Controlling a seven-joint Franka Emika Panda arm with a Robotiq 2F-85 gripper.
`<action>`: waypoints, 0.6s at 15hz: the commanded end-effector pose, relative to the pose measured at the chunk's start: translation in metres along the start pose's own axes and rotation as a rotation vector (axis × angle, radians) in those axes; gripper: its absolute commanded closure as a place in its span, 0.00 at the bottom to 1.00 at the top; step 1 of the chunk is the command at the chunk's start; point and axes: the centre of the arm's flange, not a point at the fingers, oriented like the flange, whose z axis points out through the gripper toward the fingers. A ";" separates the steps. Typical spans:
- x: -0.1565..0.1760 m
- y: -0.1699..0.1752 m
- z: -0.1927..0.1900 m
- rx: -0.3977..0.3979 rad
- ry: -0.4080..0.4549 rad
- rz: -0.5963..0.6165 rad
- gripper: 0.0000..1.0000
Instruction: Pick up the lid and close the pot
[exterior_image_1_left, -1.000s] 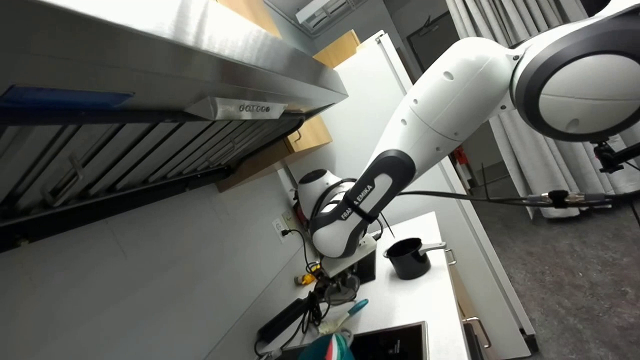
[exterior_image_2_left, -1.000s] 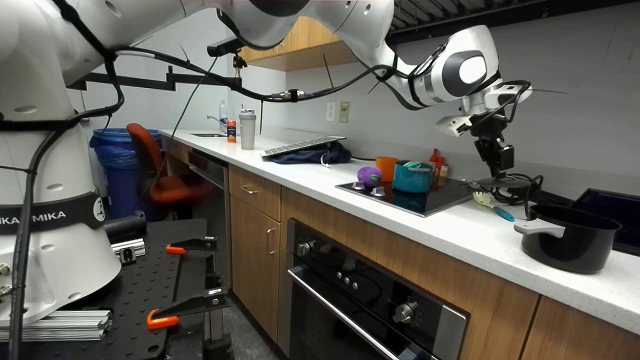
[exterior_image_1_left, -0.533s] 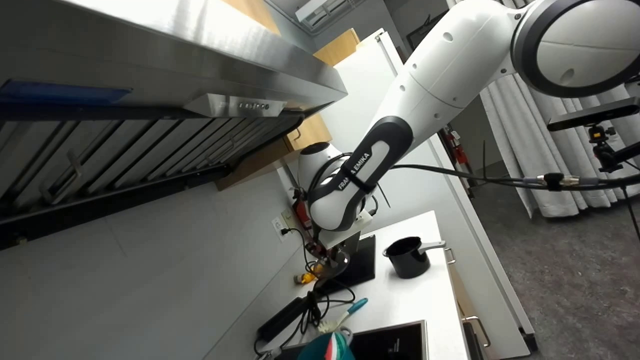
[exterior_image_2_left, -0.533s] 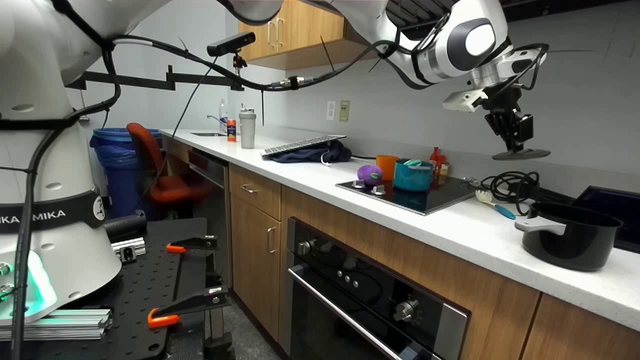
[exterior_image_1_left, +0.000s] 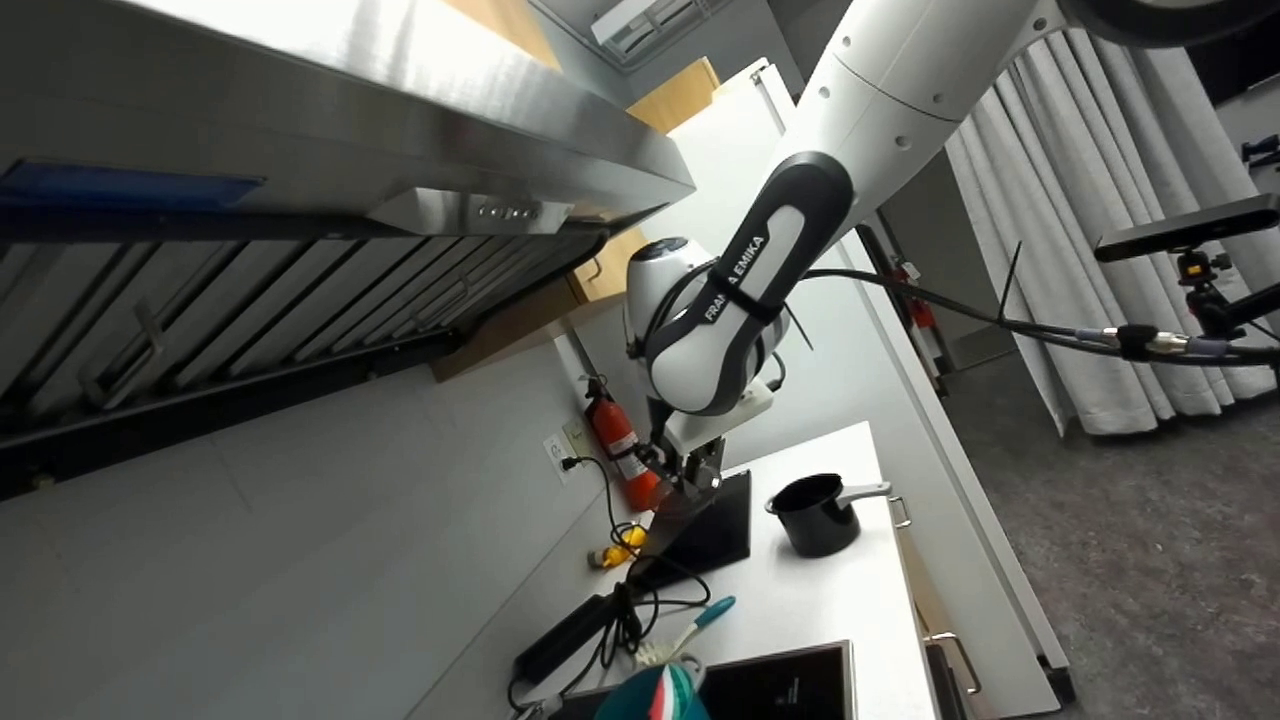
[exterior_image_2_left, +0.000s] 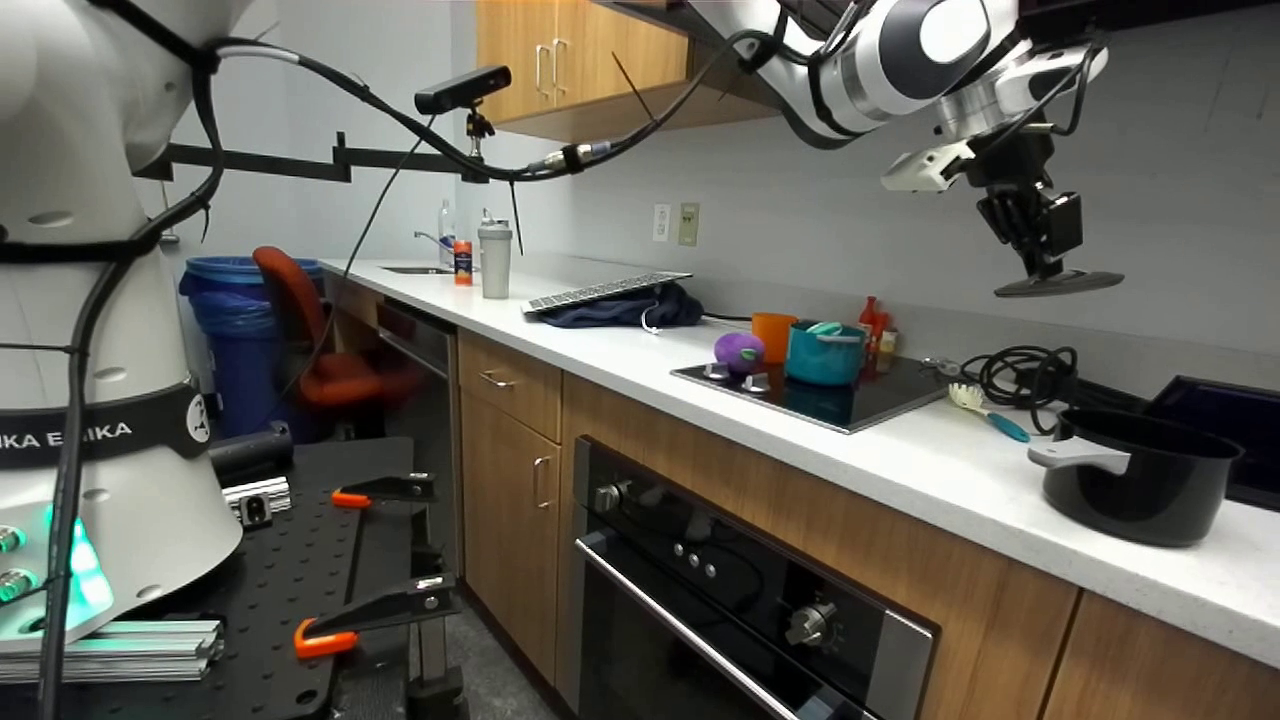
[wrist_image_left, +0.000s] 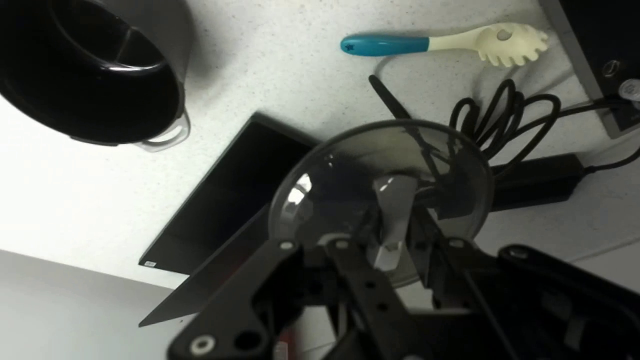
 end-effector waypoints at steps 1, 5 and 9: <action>-0.026 0.031 -0.033 -0.028 0.025 0.026 0.95; -0.030 0.056 -0.042 -0.041 0.029 0.064 0.95; -0.034 0.076 -0.048 -0.049 0.030 0.113 0.95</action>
